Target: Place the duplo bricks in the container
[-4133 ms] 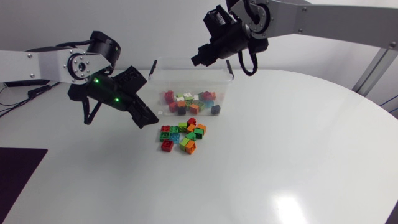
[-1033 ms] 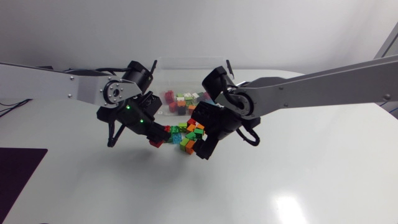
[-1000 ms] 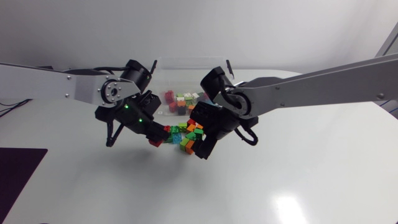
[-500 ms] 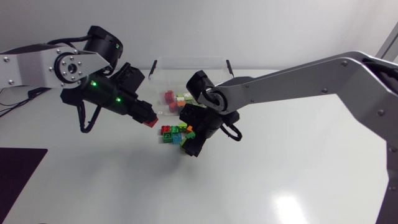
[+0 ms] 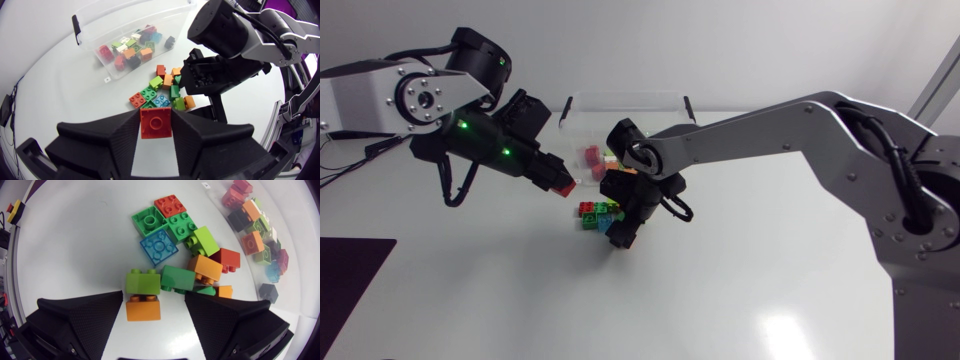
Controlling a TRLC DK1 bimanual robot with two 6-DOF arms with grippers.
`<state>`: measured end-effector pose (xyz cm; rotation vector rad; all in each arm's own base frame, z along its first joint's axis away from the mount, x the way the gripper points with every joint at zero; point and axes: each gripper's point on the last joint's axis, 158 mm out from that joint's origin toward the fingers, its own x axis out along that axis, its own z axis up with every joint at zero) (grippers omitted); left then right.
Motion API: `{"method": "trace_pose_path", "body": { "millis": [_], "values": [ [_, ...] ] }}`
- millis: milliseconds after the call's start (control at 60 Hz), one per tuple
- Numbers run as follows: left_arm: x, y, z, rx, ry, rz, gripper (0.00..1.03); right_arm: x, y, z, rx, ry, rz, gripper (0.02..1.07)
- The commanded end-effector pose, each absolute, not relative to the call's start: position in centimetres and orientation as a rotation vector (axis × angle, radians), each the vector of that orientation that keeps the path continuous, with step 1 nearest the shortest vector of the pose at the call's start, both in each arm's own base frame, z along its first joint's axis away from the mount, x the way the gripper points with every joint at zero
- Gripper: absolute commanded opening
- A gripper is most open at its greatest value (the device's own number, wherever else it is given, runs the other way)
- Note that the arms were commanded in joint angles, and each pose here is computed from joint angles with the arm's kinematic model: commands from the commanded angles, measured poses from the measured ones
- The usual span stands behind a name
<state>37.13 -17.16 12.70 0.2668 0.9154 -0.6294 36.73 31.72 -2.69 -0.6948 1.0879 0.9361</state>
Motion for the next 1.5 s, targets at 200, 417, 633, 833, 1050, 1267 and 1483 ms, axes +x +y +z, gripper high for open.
{"method": "trace_pose_path", "body": {
  "millis": [200,417,633,833,1050,1267,1483],
  "values": [
    [37.8,-17.3,15.7,0.282,0.845,-0.646,0.26,36.4,32.0,-4.8,-0.726,1.148,0.947,0.81],
    [38.1,-17.5,16.5,0.284,0.822,-0.655,0.26,36.2,32.1,-6.1,-0.749,1.178,0.958,0.69],
    [38.1,-17.7,16.7,0.285,0.815,-0.669,0.26,35.6,31.1,-5.6,-0.761,1.189,0.958,0.44],
    [38.3,-17.9,16.9,0.287,0.809,-0.674,0.26,34.9,30.2,-4.0,-0.755,1.17,0.952,0.39],
    [38.9,-18.1,17.4,0.292,0.794,-0.679,0.26,33.8,29.1,-1.2,-0.742,1.131,0.946,0.39],
    [39.9,-18.8,18.3,0.286,0.766,-0.693,0.26,34.6,28.4,2.2,-0.712,1.063,0.921,0.39],
    [43.4,-20.0,20.0,0.272,0.669,-0.684,0.26,37.0,28.0,6.2,-0.654,0.981,0.87,0.39]
  ]
}}
